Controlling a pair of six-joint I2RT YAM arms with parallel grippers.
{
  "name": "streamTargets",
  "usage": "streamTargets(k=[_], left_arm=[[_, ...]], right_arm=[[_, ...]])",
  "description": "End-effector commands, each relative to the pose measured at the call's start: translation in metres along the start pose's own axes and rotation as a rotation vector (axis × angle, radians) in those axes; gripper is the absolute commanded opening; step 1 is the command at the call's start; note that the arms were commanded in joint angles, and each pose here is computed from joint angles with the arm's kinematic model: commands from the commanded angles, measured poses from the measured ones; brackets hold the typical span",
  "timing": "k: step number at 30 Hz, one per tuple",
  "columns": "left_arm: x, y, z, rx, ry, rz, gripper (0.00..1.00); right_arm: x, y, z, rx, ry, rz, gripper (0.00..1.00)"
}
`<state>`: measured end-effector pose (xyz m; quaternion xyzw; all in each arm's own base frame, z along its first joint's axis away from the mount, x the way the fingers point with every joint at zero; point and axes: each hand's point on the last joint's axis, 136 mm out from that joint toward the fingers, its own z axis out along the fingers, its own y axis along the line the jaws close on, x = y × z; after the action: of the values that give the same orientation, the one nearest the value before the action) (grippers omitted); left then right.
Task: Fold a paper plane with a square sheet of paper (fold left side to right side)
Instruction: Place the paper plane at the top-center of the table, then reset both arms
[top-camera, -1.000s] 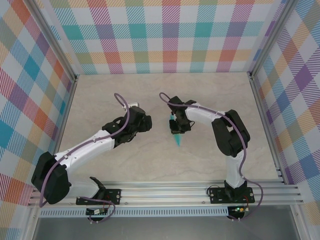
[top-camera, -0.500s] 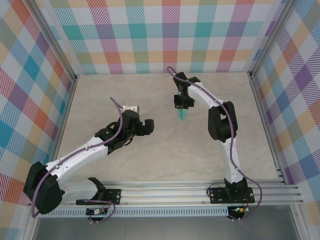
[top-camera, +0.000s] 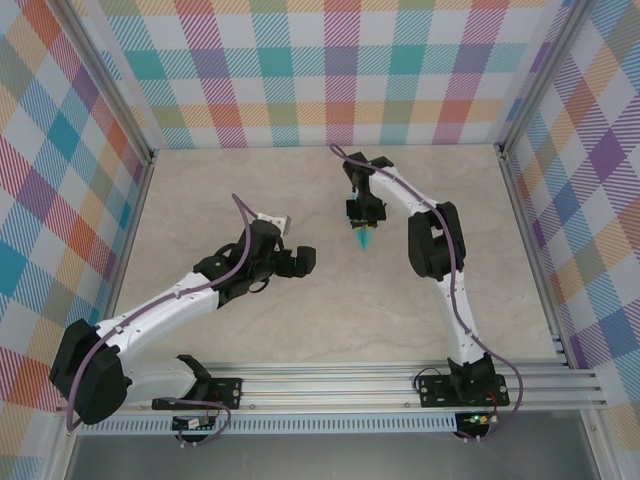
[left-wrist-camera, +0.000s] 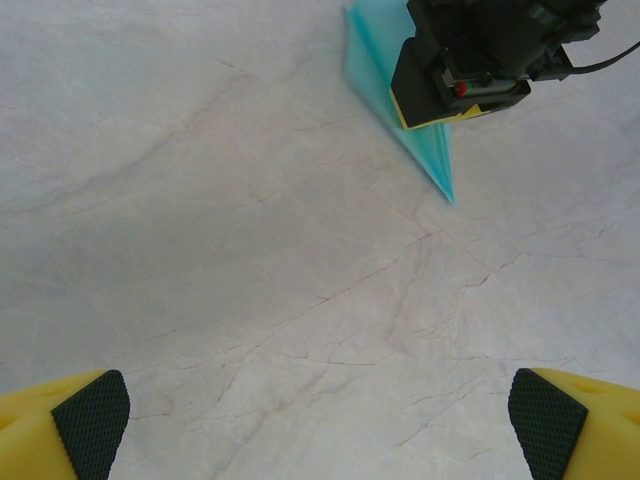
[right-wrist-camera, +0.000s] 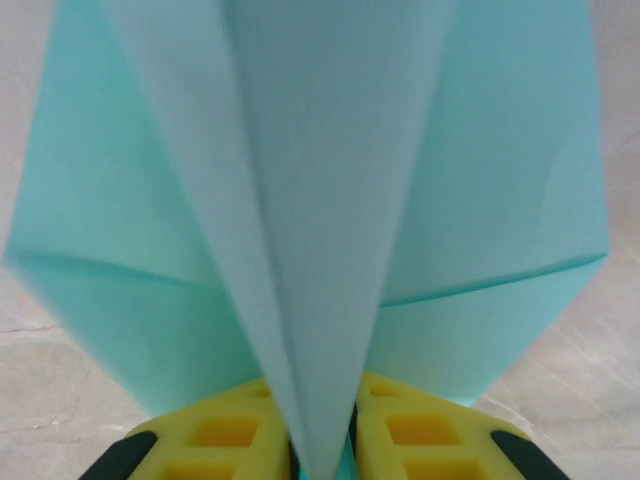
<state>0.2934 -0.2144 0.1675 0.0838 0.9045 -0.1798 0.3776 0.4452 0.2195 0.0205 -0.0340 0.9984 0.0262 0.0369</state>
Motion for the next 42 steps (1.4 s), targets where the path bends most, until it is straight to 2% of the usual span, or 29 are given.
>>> streamTargets(k=[1, 9, 13, 22, 27, 33, 36, 39, 42], left_arm=[[-0.011, -0.006, 0.001, 0.023, -0.02, 0.006, 1.0], [-0.012, -0.006, 0.004, 0.016, -0.013, 0.009, 1.0], [-0.01, -0.005, 0.005, 0.01, -0.004, 0.011, 1.0], [-0.018, 0.003, 0.003, -0.041, -0.032, 0.015, 1.0], [-0.023, 0.011, 0.003, -0.09, -0.06, 0.008, 1.0], [-0.035, 0.035, 0.0, -0.153, -0.11, -0.09, 1.0], [-0.043, 0.061, -0.009, -0.202, -0.161, -0.175, 1.0], [-0.051, 0.092, -0.026, -0.299, -0.236, -0.228, 1.0], [-0.054, 0.123, -0.046, -0.413, -0.323, -0.248, 1.0]], right_arm=[[0.01, 0.007, 0.012, -0.025, 0.06, -0.018, 0.2], [0.017, 0.008, 0.017, -0.022, 0.086, -0.033, 0.25], [0.01, 0.009, -0.004, -0.027, 0.042, -0.047, 0.28], [0.005, 0.01, -0.054, -0.005, -0.052, -0.082, 0.3], [0.01, 0.008, -0.075, 0.022, -0.079, -0.099, 0.35], [0.021, 0.0, -0.121, 0.028, -0.162, -0.107, 0.42], [0.029, -0.012, -0.158, 0.04, -0.277, -0.114, 0.54], [0.041, -0.03, -0.187, 0.042, -0.414, -0.098, 0.71], [0.058, -0.059, -0.207, 0.06, -0.567, -0.048, 0.93]])
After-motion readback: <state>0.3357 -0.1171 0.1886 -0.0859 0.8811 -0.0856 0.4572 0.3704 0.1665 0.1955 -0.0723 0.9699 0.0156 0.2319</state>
